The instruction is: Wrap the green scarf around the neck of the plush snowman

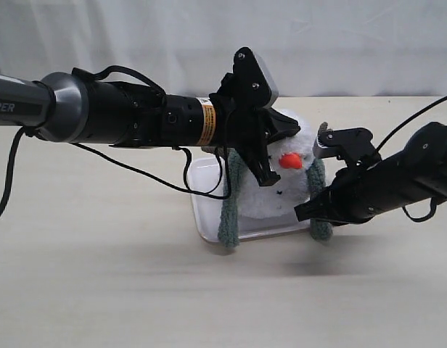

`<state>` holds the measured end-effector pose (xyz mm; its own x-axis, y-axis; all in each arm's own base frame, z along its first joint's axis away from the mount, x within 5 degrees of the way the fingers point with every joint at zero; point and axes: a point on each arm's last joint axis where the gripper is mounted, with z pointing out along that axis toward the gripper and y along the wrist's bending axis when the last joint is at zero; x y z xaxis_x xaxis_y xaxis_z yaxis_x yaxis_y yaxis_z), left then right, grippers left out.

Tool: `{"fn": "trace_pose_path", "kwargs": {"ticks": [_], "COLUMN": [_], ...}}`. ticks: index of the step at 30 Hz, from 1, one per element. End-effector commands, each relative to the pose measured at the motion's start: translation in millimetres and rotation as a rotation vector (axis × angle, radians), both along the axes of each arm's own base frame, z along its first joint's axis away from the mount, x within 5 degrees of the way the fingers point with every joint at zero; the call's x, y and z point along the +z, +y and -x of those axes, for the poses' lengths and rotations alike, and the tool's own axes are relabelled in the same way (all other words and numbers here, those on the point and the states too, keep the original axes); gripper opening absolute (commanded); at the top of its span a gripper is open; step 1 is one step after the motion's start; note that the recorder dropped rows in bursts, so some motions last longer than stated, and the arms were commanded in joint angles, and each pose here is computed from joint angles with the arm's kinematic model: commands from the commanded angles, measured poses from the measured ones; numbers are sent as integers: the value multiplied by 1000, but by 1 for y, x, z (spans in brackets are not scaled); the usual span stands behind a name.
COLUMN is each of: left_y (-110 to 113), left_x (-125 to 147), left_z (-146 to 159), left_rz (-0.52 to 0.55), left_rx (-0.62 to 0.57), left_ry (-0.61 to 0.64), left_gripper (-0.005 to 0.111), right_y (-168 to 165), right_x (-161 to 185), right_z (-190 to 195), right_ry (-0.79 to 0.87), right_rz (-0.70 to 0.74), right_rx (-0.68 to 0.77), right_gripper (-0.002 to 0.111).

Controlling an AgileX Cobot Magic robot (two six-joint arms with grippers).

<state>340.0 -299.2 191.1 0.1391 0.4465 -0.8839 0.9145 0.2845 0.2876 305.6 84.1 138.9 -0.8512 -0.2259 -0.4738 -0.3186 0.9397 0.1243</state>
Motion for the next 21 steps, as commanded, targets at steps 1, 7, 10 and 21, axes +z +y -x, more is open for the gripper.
{"fn": "trace_pose_path", "kwargs": {"ticks": [1,7,10,21], "left_y": [-1,-1,-1,-1], "left_x": [-4,-4,-4,-4], "left_z": [0,0,0,0], "left_rz": [-9,-8,-9,-9], "left_rx": [9,10,13,13], "left_ry": [15,17,19,19], "left_gripper": [0,0,0,0], "right_y": [2,3,4,5], "right_x": [-3,0,-1,-2], "right_z": [4,7,9,14], "right_ry": [34,54,80,129], "right_rz": [-4,-16,-24,-38], "right_rx": [28,40,51,72], "right_gripper": [4,4,4,4]}}
